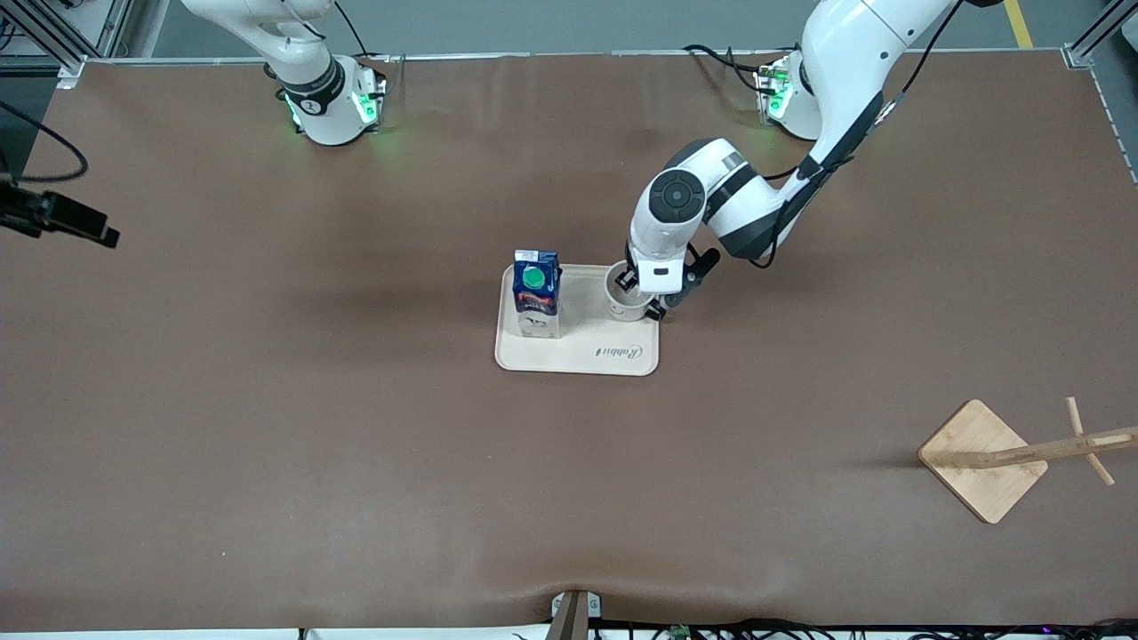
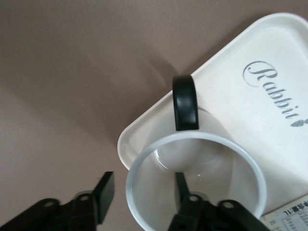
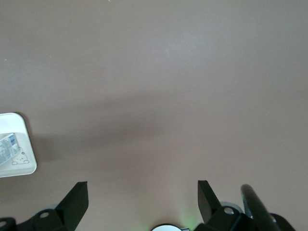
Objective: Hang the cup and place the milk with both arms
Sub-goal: 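Carry the mug to the wooden stand while the right gripper grasps the milk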
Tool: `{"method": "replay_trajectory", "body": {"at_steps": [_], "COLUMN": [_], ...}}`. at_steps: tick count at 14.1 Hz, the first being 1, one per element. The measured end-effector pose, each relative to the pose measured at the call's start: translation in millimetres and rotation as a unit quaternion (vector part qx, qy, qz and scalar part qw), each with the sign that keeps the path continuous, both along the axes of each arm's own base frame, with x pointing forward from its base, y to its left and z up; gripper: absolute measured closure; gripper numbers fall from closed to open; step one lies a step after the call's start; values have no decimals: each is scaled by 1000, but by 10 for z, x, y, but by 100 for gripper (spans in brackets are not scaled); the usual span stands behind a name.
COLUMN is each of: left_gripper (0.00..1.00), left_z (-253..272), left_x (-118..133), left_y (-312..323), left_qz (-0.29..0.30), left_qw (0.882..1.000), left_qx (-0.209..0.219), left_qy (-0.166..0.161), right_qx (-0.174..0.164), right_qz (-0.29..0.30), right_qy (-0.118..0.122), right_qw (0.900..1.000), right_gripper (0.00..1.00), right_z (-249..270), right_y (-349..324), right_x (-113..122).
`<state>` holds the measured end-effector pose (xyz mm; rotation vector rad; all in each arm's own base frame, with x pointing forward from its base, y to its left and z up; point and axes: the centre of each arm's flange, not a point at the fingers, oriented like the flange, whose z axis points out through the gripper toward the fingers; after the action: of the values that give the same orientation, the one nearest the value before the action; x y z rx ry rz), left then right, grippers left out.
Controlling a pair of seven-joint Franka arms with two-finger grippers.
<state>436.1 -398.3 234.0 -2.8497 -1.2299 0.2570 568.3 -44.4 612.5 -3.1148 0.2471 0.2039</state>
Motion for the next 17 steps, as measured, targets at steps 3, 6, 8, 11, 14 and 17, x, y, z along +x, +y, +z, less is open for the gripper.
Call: {"method": "replay_trajectory", "body": {"at_steps": [3,6,8,11,14,17], "left_gripper": [80,93,93,93,93,93], "left_z": [-58,-29,6,225,688,1195], "left_x": [-8,26,69,265,490,739], "left_y": [-2,-13,-18,-33,7,243], "left_qz": [0,1,3,7,-8,-52], "left_qw": [1000,1000,1000,999,996,993], "left_qx": [0,-3,-6,-16,-8,20], "left_qy": [5,1,-3,-31,-84,-104], "right_qx": [1,14,46,62,58,51], "right_qz": [4,11,13,21,36,17], "right_qy": [12,29,42,45,48,50], "right_qw": [1000,999,998,997,997,997], "right_gripper": [0,0,0,0,0,0], "right_z": [-162,-367,-578,-849,-948,-943], "right_y": [22,135,245,420,780,1098], "right_x": [86,177,275,437,484,464]}}
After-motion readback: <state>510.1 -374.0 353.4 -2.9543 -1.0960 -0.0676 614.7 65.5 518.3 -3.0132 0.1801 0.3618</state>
